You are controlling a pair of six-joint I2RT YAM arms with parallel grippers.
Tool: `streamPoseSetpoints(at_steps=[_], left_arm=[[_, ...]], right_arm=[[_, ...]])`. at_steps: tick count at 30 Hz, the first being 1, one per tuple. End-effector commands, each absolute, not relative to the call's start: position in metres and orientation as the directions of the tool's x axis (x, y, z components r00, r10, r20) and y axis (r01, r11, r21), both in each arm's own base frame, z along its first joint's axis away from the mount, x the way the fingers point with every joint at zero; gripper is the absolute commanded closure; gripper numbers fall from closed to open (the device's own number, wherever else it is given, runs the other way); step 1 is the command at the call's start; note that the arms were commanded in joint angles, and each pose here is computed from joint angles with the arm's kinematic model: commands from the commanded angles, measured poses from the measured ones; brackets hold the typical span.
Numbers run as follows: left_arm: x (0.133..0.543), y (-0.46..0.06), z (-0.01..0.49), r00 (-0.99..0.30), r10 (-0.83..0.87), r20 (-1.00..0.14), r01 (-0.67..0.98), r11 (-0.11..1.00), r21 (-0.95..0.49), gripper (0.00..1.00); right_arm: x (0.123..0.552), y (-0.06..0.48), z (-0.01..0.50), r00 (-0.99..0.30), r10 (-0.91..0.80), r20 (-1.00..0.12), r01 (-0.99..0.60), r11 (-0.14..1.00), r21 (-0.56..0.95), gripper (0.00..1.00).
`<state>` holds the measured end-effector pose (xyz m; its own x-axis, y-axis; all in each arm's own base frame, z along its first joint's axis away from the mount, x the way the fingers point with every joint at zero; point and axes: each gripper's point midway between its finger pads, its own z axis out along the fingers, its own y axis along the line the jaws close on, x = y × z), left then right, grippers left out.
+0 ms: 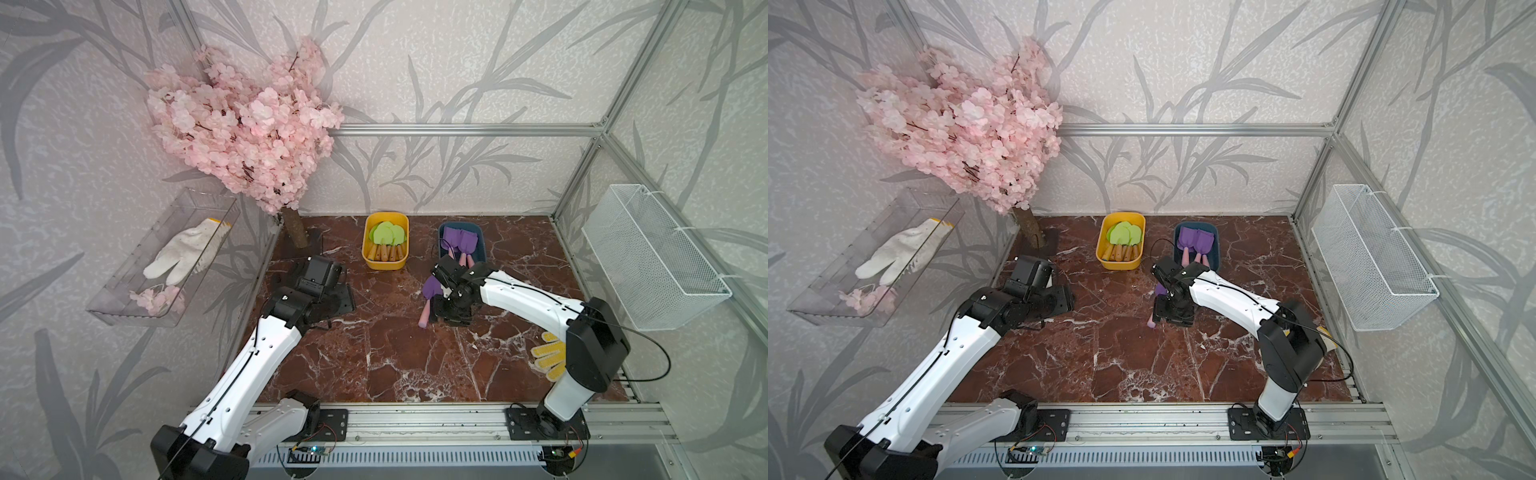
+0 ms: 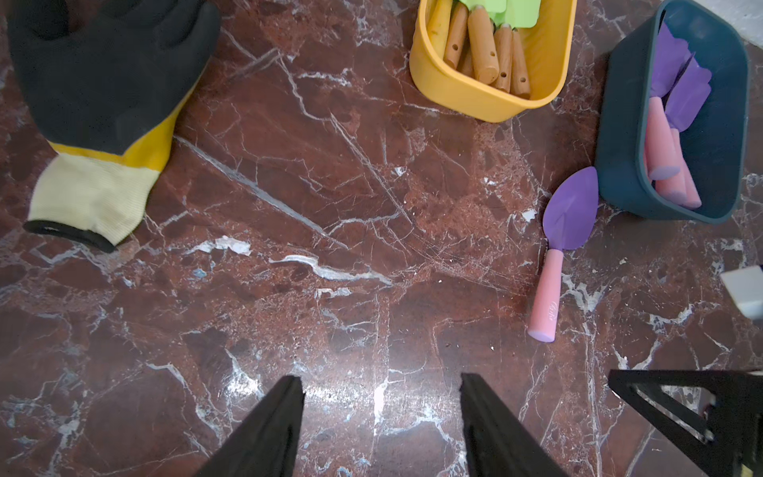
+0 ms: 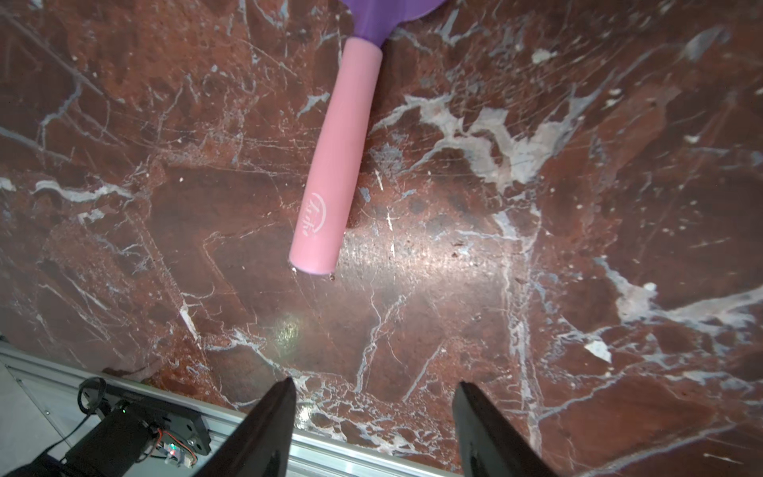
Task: Sort the small shovels by color and place them into the storage box
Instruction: Pick up the shovel from the center of the board.
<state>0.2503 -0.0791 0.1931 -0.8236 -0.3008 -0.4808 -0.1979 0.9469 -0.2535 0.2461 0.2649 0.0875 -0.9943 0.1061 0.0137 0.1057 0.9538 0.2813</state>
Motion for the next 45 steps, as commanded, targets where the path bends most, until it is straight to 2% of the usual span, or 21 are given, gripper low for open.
streamPoseSetpoints(at_steps=[1,14,29,45], left_arm=[[0.246,-0.079,0.193,-0.804,-0.347,-0.483,-0.223,0.929,-0.297,0.36],[0.231,-0.074,0.186,-0.808,-0.358,-0.469,-0.236,0.924,-0.300,0.35],[0.231,-0.074,0.184,-0.811,-0.355,-0.466,-0.234,0.926,-0.297,0.35],[0.237,-0.076,0.192,-0.814,-0.331,-0.478,-0.213,0.935,-0.284,0.35]], right_arm=[[0.259,0.277,0.081,-0.987,0.161,0.012,0.158,0.943,0.294,0.34],[0.278,0.298,0.060,-0.980,0.198,0.023,0.195,0.927,0.320,0.36],[0.291,0.297,0.037,-0.949,0.310,0.051,0.314,0.924,0.220,0.37],[0.297,0.299,0.024,-0.950,0.308,0.044,0.311,0.927,0.209,0.49]])
